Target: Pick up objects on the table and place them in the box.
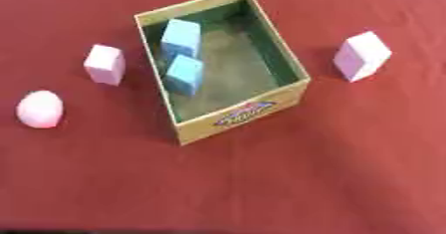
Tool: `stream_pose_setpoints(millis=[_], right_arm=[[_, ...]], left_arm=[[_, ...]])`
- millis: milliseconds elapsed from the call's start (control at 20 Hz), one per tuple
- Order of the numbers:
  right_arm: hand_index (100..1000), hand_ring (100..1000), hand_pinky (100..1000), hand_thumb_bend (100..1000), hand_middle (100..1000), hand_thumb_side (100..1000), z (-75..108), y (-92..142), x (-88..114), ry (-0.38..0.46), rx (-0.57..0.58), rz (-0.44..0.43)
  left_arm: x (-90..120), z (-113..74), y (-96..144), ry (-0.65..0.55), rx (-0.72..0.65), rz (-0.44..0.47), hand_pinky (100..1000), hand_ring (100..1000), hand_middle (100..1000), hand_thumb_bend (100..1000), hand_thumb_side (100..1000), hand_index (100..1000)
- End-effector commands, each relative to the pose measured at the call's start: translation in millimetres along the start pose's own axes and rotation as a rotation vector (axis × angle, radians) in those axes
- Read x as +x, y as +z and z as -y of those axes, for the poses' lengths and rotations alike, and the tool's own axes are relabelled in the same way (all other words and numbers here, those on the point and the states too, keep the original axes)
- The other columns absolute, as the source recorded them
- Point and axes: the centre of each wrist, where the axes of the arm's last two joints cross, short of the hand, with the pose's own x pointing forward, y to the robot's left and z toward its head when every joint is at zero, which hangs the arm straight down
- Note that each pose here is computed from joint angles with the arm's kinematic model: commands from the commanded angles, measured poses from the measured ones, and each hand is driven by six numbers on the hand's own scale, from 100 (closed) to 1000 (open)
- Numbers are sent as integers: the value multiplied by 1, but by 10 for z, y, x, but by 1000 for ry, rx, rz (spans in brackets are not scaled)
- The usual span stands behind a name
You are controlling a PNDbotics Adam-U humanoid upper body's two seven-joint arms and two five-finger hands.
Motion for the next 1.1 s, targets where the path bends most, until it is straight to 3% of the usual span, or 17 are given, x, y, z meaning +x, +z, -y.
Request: stream_pose_setpoints(millis=[50, 250, 300, 500, 850, 1100], right_arm=[[828, 783, 837, 100, 660, 653, 59, -44, 48, 14, -1, 22], [831, 788, 838, 100, 664, 647, 82, -54, 52, 31, 10, 25], [833, 791, 838, 100, 668, 600, 104, -68, 58, 47, 19, 29], [859, 819, 843, 100, 702, 537, 279, -187, 117, 192, 113, 52], [918, 889, 863, 100, 809, 581, 609, -468, 318, 608, 502, 43], [942, 917, 877, 100, 857, 586, 671, -597, 428, 766, 832, 28]], left_arm=[[43, -28, -54, 0, 0, 24, 858, 729, 664, 329, 729, 802], [44, -31, -59, -1, -4, 26, 858, 729, 665, 329, 729, 802], [44, -34, -61, -3, -6, 28, 858, 729, 665, 329, 728, 802], [42, -57, -62, -15, -15, 32, 858, 729, 665, 328, 729, 802], [38, -83, -59, -33, -31, 36, 858, 729, 665, 326, 729, 802], [42, -80, -65, -35, -44, 38, 858, 729, 665, 324, 730, 802]])
